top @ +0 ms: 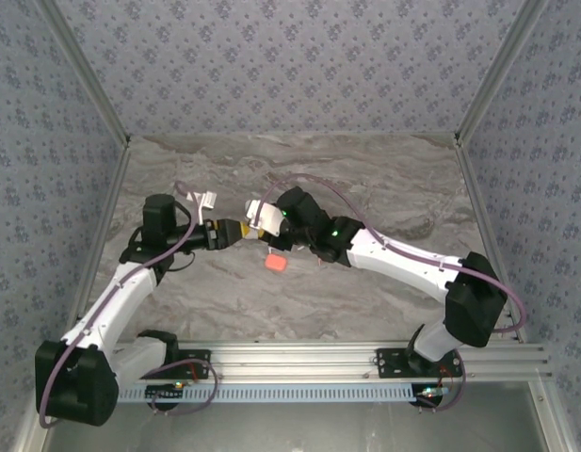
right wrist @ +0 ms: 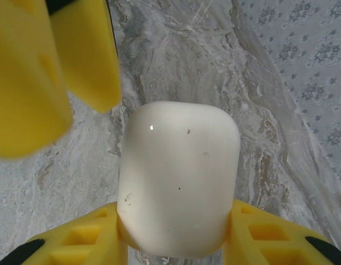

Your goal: Insert wireless bluetooth earbuds into charging case

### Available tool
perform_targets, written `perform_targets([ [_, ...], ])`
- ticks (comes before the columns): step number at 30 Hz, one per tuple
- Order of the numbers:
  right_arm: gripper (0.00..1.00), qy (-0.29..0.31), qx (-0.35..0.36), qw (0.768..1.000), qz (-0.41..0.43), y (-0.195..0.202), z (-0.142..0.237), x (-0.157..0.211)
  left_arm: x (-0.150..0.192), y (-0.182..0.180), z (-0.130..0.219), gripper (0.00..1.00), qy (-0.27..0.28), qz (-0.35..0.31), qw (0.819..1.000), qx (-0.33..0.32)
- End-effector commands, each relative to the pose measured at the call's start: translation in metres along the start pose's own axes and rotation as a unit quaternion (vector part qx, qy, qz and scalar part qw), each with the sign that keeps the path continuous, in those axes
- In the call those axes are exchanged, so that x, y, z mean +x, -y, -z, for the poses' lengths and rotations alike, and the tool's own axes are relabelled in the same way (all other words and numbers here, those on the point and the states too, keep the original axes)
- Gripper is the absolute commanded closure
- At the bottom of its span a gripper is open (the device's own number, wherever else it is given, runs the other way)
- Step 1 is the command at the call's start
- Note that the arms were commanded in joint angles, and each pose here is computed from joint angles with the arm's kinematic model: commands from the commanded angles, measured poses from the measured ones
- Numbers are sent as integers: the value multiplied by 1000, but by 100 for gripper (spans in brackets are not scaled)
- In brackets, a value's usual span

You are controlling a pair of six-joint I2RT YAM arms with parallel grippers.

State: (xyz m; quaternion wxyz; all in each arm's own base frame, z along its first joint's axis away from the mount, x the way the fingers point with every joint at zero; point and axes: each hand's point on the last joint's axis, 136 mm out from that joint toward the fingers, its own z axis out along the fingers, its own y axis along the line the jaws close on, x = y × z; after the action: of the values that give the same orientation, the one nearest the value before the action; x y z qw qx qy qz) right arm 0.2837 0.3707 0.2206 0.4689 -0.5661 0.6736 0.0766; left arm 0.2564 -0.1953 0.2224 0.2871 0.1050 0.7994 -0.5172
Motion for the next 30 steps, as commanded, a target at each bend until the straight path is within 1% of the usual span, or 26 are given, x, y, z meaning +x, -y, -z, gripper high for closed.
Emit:
perform_targets([
  [1, 59, 15, 17, 1000, 19, 4, 10, -11, -11, 22, -4, 26, 0, -41, 999, 33],
  [5, 59, 22, 15, 999, 27, 1, 12, -15, -12, 26, -10, 39, -7, -46, 998, 42],
  [15, 58, 31, 5, 999, 32, -5, 13, -20, -12, 34, -16, 69, -11, -56, 997, 56],
  [18, 56, 31, -3, 999, 30, -6, 14, -19, -13, 37, -15, 76, -9, -60, 996, 60],
  [20, 54, 31, -8, 999, 20, -6, 17, -19, -14, 39, -15, 79, -7, -63, 996, 62],
  [22, 50, 36, -18, 999, 6, -4, 22, -18, -15, 42, -16, 80, -2, -67, 996, 63],
  [24, 42, 46, -21, 999, -15, 1, 33, -21, -16, 44, -16, 81, 6, -76, 995, 63],
  [25, 39, 54, -22, 998, -24, 5, 39, -23, -16, 45, -17, 81, 10, -81, 995, 63],
  [26, 35, 47, -29, 998, -34, 2, 40, -13, -18, 48, -17, 82, 15, -88, 994, 63],
  [30, 22, 74, -50, 992, -87, 10, 62, -11, -20, 58, -21, 88, 39, -127, 989, 68],
])
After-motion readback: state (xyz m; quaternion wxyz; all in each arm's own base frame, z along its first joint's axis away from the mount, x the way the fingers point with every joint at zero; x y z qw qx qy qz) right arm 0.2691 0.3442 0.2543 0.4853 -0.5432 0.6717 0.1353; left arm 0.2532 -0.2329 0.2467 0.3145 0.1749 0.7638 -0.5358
